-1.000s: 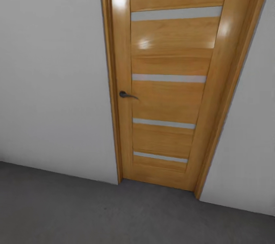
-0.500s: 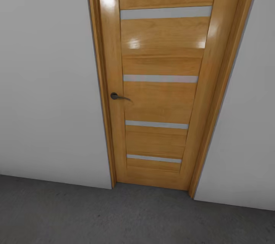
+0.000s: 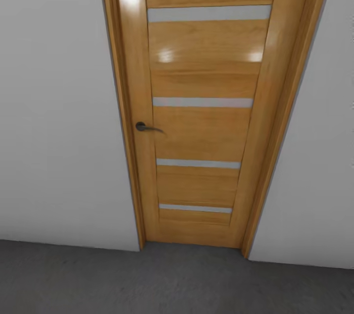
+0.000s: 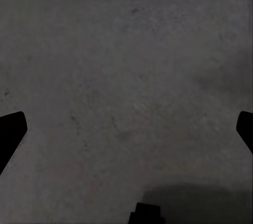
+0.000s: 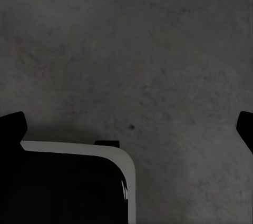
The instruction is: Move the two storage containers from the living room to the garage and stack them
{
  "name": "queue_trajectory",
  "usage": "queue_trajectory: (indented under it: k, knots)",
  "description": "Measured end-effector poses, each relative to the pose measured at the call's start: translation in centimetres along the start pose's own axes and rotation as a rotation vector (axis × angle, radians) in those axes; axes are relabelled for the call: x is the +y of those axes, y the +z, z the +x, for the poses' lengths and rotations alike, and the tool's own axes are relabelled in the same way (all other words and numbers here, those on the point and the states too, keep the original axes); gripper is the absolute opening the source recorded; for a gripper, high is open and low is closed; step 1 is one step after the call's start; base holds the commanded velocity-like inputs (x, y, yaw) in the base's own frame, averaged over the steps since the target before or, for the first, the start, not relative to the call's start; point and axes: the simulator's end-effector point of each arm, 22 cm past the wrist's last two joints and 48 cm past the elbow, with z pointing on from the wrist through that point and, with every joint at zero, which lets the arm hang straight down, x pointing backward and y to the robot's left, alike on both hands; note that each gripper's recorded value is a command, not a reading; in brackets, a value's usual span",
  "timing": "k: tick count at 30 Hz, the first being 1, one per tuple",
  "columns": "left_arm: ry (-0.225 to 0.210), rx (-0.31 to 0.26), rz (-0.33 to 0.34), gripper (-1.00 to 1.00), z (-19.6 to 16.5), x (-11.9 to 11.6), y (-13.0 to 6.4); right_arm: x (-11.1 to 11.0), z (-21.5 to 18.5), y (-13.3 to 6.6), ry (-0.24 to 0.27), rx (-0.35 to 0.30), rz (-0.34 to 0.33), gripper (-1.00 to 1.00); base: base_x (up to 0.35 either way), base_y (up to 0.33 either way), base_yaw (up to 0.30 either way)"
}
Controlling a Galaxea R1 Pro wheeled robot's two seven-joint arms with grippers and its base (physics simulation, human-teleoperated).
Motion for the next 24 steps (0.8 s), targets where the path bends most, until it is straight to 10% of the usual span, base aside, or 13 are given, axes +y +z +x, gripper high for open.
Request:
queue_trajectory:
  k: [24]
  knots:
    - [-0.001, 0.002, -0.001, 1.00, 0.18, 0.00, -0.02, 0.04, -0.01, 0.00, -0.002, 0.000, -0.002, 1.00, 0.142, 0.054, -0.080]
